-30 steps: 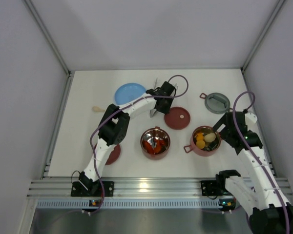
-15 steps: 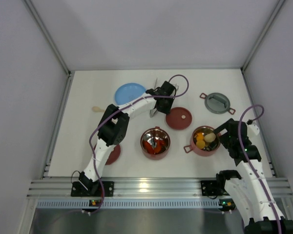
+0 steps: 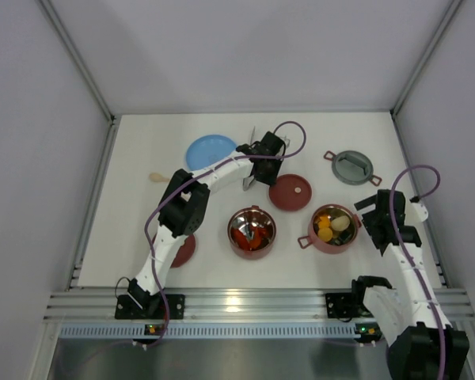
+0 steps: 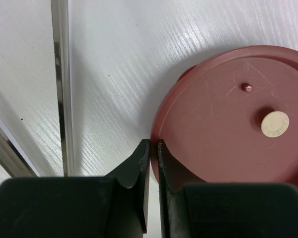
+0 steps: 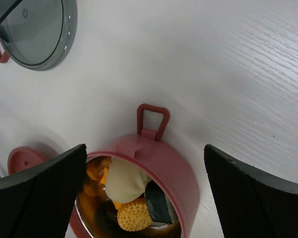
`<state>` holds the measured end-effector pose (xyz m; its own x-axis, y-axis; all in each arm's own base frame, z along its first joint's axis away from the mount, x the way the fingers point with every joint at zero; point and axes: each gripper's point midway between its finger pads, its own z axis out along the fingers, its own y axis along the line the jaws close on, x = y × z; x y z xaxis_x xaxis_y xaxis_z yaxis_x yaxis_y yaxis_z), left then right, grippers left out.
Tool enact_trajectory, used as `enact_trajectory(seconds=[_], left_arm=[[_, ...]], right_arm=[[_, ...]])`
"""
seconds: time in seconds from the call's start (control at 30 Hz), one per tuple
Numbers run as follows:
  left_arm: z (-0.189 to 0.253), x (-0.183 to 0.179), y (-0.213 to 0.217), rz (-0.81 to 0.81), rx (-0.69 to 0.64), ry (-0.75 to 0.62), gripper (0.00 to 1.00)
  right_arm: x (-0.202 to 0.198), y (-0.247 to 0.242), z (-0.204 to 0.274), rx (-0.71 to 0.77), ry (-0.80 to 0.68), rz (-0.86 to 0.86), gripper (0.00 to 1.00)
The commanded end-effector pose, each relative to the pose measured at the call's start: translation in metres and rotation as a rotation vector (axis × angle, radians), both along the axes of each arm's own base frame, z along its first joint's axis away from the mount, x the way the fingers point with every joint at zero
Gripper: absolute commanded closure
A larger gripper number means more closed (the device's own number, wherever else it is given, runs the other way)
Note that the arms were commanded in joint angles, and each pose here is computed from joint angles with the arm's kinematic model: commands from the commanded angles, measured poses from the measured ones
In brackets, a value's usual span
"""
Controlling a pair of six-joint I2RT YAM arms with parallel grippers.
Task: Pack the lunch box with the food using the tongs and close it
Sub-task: Adjust the packing box at the center of the board.
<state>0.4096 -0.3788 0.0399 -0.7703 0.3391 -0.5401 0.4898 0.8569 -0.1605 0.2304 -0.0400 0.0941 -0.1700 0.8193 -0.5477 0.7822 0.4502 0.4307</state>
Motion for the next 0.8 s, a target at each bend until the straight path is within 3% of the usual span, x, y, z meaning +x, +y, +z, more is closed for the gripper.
enact_trajectory(seconds=[0.0, 0.37, 0.53, 0.67, 0.77], left_arm=[[0.039, 0.007, -0.008, -0.016, -0.069, -0.071, 1.0], [0.038, 0.006, -0.008, -0.017, -0.068, -0.065, 1.0], [0.041, 0.006, -0.008, -0.02, -0.071, -0.069, 1.0], [0.042, 0.006, -0.009, -0.021, -0.077, -0.068, 1.0], [0.041, 0.005, -0.009, -0.022, -0.076, -0.064, 1.0]], right_arm=[[0.02, -0.014, 0.012, 0.008, -0.081, -0.074, 0.0], [0.017, -0.012, -0.027, 0.098, 0.042, -0.116, 0.01], [0.013, -0.01, -0.036, 0.123, 0.056, -0.137, 0.05], [0.015, -0.004, -0.043, 0.159, 0.063, -0.13, 0.22], [0.017, 0.002, -0.051, 0.191, 0.071, -0.117, 0.28]])
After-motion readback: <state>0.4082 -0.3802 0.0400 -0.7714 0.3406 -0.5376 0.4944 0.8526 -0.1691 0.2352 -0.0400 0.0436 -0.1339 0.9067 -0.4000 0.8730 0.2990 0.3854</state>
